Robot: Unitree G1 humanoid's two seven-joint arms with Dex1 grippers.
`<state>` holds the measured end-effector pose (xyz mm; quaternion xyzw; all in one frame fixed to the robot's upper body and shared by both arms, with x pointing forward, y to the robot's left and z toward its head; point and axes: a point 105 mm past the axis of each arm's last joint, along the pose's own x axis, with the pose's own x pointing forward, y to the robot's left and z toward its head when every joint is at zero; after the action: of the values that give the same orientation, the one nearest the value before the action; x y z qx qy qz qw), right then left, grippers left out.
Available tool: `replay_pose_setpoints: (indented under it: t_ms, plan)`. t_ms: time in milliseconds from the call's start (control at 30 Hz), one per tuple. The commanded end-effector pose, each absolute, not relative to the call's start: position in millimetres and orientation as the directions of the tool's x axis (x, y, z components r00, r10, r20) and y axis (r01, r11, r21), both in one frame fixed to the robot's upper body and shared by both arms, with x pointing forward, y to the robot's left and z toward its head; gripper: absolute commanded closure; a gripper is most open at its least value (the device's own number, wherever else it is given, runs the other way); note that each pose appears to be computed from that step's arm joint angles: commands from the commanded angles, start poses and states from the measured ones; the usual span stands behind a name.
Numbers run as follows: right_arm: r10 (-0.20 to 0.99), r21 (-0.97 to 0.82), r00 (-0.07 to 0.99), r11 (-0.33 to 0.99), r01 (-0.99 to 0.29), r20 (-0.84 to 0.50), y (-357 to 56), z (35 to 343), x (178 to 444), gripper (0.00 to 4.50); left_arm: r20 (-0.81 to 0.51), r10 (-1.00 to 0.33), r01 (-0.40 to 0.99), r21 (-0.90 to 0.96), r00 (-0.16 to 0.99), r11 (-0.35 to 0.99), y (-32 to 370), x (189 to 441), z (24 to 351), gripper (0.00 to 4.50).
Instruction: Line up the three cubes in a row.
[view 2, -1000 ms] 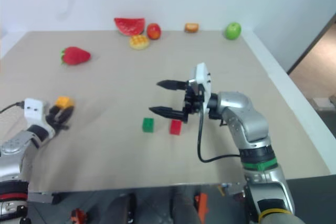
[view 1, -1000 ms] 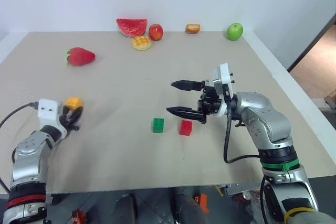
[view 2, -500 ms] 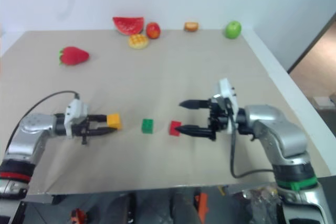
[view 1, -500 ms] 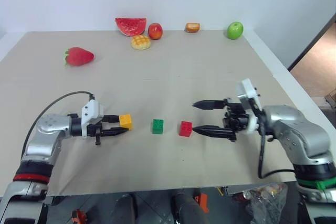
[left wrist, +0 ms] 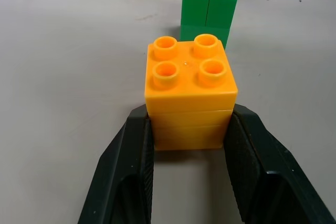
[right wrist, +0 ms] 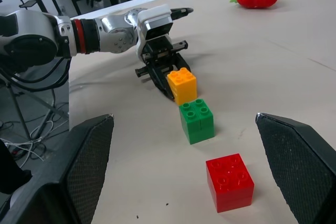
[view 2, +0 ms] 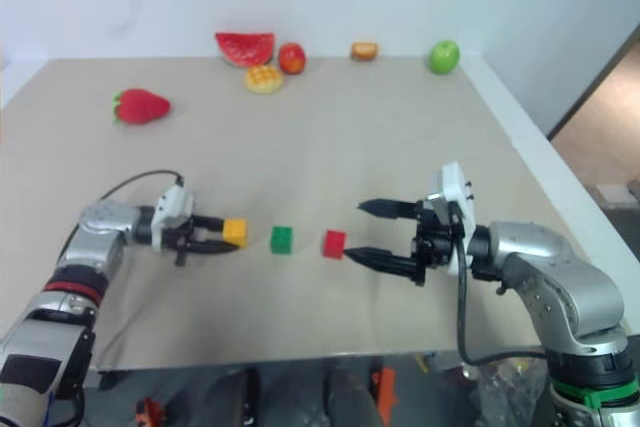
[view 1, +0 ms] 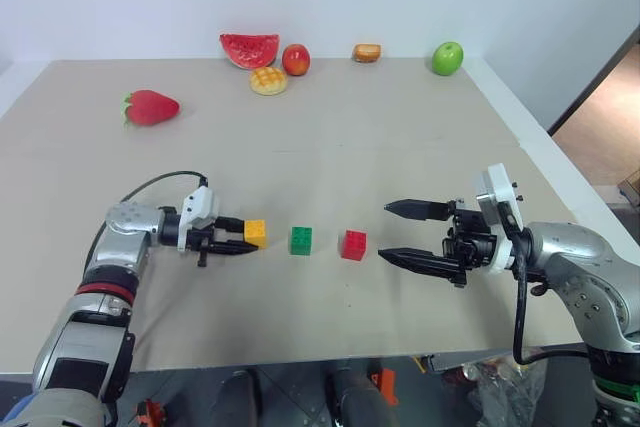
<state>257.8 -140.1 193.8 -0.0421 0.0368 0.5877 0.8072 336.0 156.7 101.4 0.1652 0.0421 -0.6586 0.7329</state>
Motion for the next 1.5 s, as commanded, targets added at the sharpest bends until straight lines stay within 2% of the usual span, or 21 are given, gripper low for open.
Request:
replay_pose_setpoints:
  t_ms: [33,467,500,667,900,1000,1133,1200,1267,1333,1433,1500]
  plan:
    - [0.948,-0.077,0.303,0.296,-0.952,-0.096,-139.0,206.5,253.0,0.0,-0.274,-0.958,0.98,0.197,0.083,0.028,150.6,331.1,100.3,3.2]
    - [0.948,-0.073,0.299,0.292,-0.954,-0.113,-141.1,202.7,255.3,0.0,-0.295,-0.951,0.976,0.214,0.097,0.034,157.9,329.8,93.9,3.2]
    - [0.947,-0.074,0.3,0.293,-0.953,-0.113,-141.4,202.9,256.0,0.0,-0.294,-0.951,0.976,0.215,0.096,0.033,156.8,330.5,93.7,2.17]
    - [0.947,-0.075,0.299,0.292,-0.954,-0.118,-141.8,202.2,255.7,0.0,-0.271,-0.955,0.97,0.238,0.119,0.053,152.1,335.3,96.2,0.58]
    - [0.95,-0.071,0.29,0.283,-0.957,-0.118,-139.7,202.5,255.6,0.0,-0.243,-0.951,0.955,0.269,0.189,0.121,163.1,339.7,104.5,0.58]
    - [0.95,-0.072,0.288,0.281,-0.957,-0.123,-141.4,203.9,256.4,0.0,-0.24,-0.942,0.946,0.277,0.235,0.166,181.8,336.2,108.6,0.58]
    - [0.939,-0.092,0.308,0.297,-0.95,-0.152,-153.9,207.3,259.8,0.0,-0.269,-0.926,0.951,0.236,0.264,0.202,213.5,315.9,108.8,0.58]
    - [0.937,-0.109,0.313,0.298,-0.948,-0.158,-158.5,213.5,260.6,0.0,-0.292,-0.918,0.956,0.195,0.268,0.218,228.9,296.1,105.9,0.58]
    - [0.936,-0.125,0.315,0.298,-0.946,-0.154,-161.4,219.9,261.8,0.0,-0.301,-0.9,0.947,0.166,0.315,0.275,242.8,281.6,105.8,0.58]
    - [0.932,-0.141,0.331,0.312,-0.94,-0.145,-163.9,223.4,266.7,0.0,-0.294,-0.862,0.911,0.168,0.412,0.378,256.6,277.4,106.8,0.58]
    - [0.907,-0.169,0.405,0.384,-0.908,-0.113,-169.5,223.1,282.9,0.0,-0.202,-0.743,0.77,0.165,0.638,0.616,274.4,289.3,114.7,0.58]
    - [0.873,-0.186,0.479,0.458,-0.869,-0.089,-173.0,217.1,298.0,0.0,-0.098,-0.581,0.589,0.109,0.808,0.801,288.5,307.6,124.9,0.58]
